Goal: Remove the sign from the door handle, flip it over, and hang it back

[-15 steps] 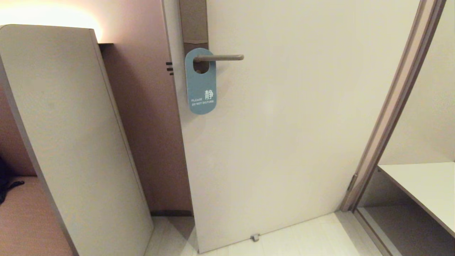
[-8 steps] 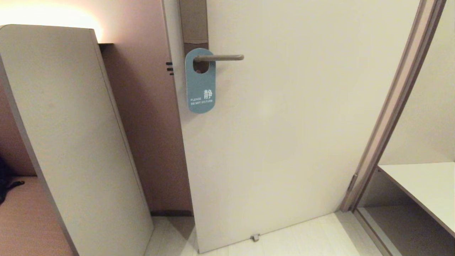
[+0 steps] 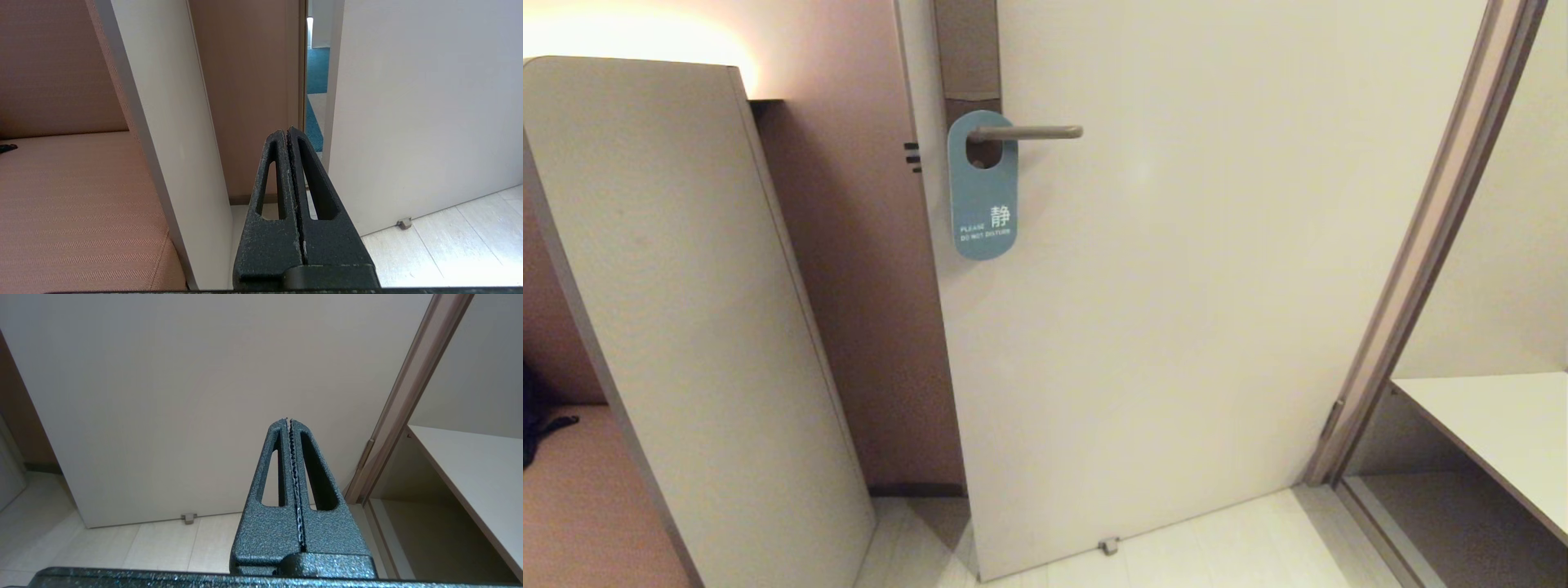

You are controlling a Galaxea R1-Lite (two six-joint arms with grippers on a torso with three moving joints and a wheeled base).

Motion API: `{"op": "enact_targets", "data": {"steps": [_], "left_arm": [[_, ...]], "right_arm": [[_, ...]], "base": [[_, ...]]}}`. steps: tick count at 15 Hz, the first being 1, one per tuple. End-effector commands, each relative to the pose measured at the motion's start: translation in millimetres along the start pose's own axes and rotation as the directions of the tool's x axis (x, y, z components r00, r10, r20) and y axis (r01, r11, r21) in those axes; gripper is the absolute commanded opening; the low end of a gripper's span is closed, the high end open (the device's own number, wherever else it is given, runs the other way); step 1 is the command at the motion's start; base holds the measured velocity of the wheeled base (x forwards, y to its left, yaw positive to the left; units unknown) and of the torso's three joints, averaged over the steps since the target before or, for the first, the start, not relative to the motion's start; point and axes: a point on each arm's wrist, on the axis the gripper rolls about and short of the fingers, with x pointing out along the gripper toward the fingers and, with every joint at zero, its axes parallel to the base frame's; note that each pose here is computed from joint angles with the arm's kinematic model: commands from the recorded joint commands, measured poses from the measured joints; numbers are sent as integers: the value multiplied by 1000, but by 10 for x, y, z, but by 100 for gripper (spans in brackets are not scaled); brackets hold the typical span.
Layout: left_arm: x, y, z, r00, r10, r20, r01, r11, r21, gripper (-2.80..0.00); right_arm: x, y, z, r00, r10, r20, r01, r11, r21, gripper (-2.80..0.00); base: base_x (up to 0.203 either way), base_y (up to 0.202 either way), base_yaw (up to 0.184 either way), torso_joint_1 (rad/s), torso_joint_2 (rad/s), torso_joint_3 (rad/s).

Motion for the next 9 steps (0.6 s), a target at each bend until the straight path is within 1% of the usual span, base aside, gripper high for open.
{"op": "enact_targets", "data": {"steps": [1, 9], "left_arm": [[0, 0, -1, 1000, 1, 0, -1, 1000, 0, -280], [0, 0, 1, 1000, 1, 1, -1, 1000, 0, -280]], "right_arm": [[-1, 0, 0, 1000, 0, 1, 0, 1000, 8, -280], [-1, 0, 0, 1000, -1, 1, 1, 1000, 11, -280]], "base": [[0, 0, 0, 0, 0, 0], [0, 0, 0, 0, 0, 0]]}}
